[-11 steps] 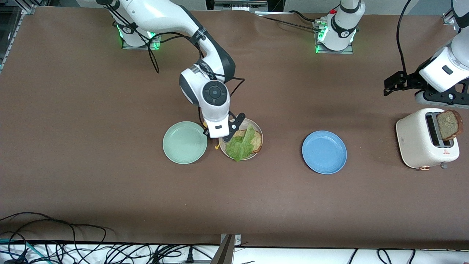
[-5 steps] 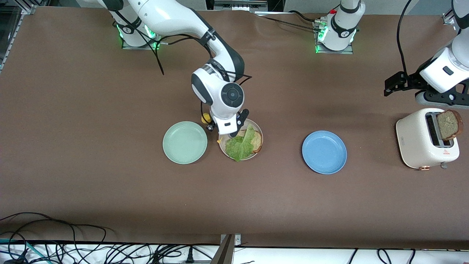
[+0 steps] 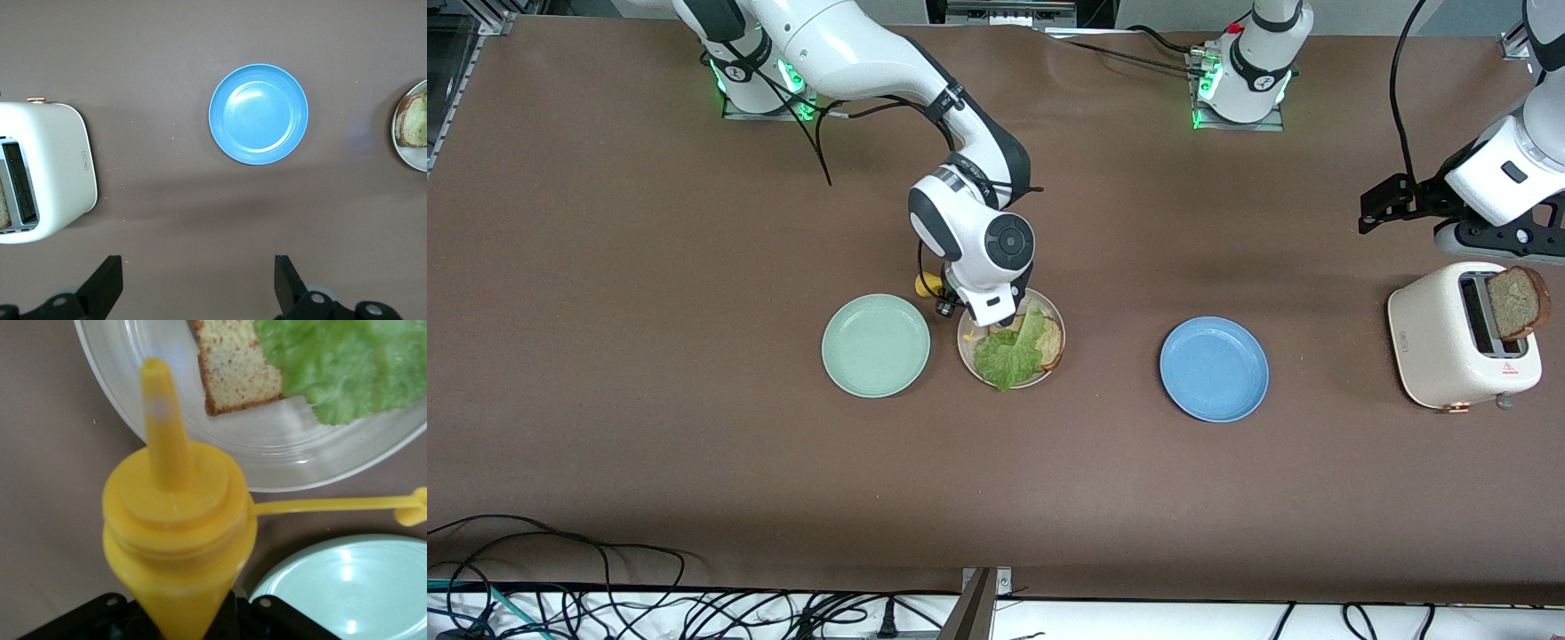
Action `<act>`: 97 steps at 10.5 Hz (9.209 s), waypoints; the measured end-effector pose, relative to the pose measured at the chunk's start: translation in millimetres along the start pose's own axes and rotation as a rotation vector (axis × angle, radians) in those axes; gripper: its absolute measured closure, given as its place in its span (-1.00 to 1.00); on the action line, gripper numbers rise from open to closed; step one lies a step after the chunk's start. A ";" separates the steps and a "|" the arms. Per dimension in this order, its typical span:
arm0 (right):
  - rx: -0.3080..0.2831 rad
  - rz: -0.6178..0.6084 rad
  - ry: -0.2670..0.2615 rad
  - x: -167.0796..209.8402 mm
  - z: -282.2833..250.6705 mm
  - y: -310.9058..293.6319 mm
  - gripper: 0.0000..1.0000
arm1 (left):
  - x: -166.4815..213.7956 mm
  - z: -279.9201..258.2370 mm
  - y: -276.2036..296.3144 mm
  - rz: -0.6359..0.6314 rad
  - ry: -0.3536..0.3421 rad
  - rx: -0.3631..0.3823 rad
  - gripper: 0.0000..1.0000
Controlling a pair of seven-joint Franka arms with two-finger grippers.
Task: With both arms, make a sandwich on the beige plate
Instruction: 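Tilt the mustard bottle over the lettuce with the right gripper, then carry the mustard bottle back beside the light green plate, then lower the mustard bottle onto the table and open the right gripper, then withdraw the right gripper away from the mustard bottle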
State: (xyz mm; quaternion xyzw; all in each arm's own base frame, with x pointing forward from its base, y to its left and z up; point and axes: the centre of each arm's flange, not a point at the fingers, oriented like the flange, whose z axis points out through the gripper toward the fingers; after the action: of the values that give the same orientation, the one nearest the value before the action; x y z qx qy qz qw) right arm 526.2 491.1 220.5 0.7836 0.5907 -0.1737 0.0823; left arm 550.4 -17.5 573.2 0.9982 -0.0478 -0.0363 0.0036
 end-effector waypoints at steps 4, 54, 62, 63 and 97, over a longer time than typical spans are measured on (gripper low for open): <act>0.026 -0.105 -0.045 3.2 22.0 0.0 0.66 | 0.1 0.1 -0.1 0.000 0.000 0.000 -1.00; -0.021 -0.487 1.045 -384.9 174.0 208.6 0.66 | 0.3 0.5 -0.5 -0.001 -0.001 -0.001 -1.00; -0.028 -0.466 1.053 -393.5 173.8 214.5 -0.63 | 0.3 0.6 -0.5 -0.001 -0.001 -0.001 -1.00; -0.035 -0.458 1.049 -399.0 173.5 217.7 -0.72 | 0.3 0.6 -0.5 -0.001 -0.001 -0.001 -1.00; 0.258 1.215 0.180 -574.5 -157.9 132.6 -1.00 | 6.7 123.7 -303.8 -0.112 -0.024 0.040 -0.97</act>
State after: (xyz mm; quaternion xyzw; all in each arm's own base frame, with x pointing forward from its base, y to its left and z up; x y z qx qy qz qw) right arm 541.6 -9.9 568.9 0.9947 0.0190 -0.0990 0.0211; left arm 576.9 283.8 446.1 0.9987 0.0076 -0.0474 -0.0189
